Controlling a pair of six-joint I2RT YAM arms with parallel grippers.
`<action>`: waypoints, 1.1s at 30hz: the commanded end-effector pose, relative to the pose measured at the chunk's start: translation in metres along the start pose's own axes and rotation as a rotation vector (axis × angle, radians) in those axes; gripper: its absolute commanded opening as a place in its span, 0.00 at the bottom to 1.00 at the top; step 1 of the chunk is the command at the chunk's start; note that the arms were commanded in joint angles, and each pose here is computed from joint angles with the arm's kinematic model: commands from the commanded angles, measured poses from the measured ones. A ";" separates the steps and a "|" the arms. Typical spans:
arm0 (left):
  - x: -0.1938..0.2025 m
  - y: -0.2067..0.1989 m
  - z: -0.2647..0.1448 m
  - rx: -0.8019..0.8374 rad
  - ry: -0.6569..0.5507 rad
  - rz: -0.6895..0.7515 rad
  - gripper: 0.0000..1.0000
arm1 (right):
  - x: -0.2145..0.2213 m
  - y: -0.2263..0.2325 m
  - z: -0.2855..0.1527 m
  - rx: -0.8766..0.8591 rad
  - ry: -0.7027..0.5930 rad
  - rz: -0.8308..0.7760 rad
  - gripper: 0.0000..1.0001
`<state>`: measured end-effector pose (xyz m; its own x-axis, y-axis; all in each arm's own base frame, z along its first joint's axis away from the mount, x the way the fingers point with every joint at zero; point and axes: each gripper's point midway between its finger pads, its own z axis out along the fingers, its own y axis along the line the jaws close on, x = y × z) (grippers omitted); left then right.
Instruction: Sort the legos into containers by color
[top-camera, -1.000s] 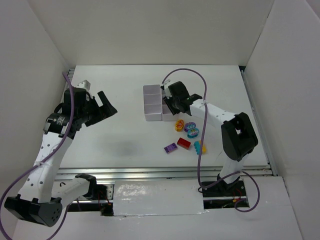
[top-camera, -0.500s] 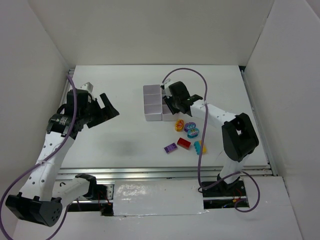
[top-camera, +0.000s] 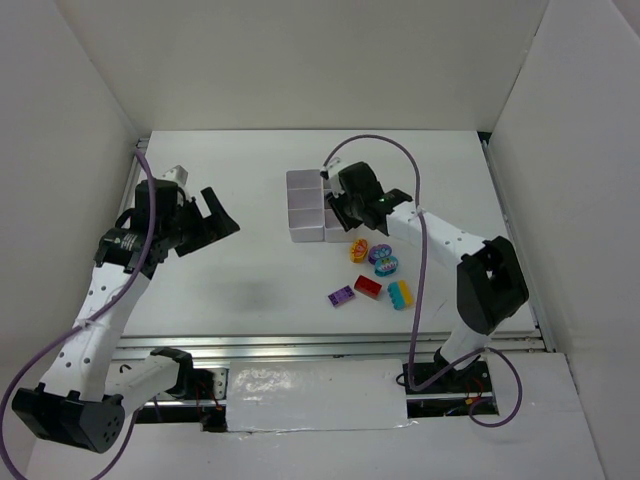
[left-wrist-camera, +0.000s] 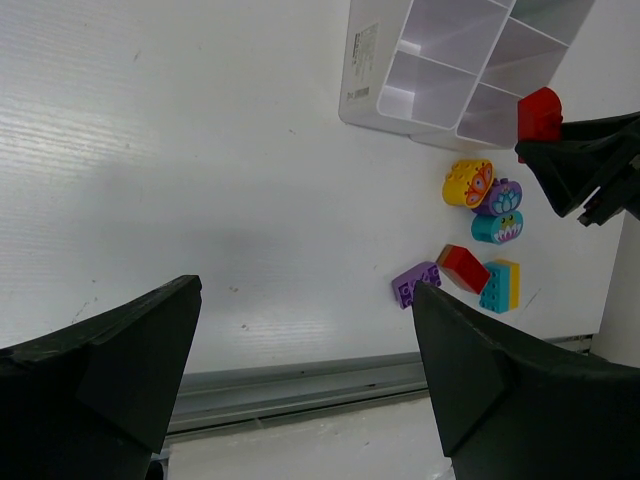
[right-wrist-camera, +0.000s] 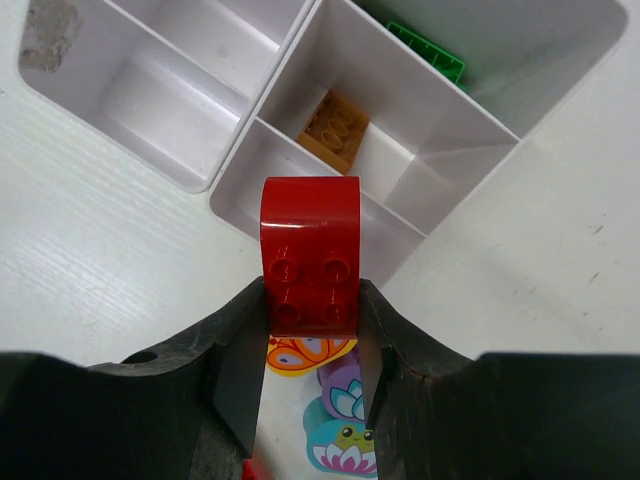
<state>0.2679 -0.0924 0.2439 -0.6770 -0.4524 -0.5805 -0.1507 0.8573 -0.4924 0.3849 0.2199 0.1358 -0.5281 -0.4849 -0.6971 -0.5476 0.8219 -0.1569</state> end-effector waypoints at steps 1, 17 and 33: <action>-0.007 -0.007 0.003 0.041 -0.020 0.025 1.00 | -0.010 -0.001 -0.014 0.034 -0.040 -0.089 0.28; -0.009 0.000 -0.009 0.007 -0.039 0.063 0.99 | -0.031 0.000 -0.008 -0.134 -0.055 -0.679 0.00; -0.010 0.000 -0.014 0.006 -0.063 0.051 0.99 | -0.020 -0.018 0.016 -0.030 -0.089 -0.727 0.01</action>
<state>0.2626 -0.0867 0.2448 -0.6741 -0.4159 -0.6105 -0.1289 0.8800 -0.4571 0.4032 0.2190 0.1295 -0.0038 -0.8919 -0.4522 -0.7963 0.2762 -0.5381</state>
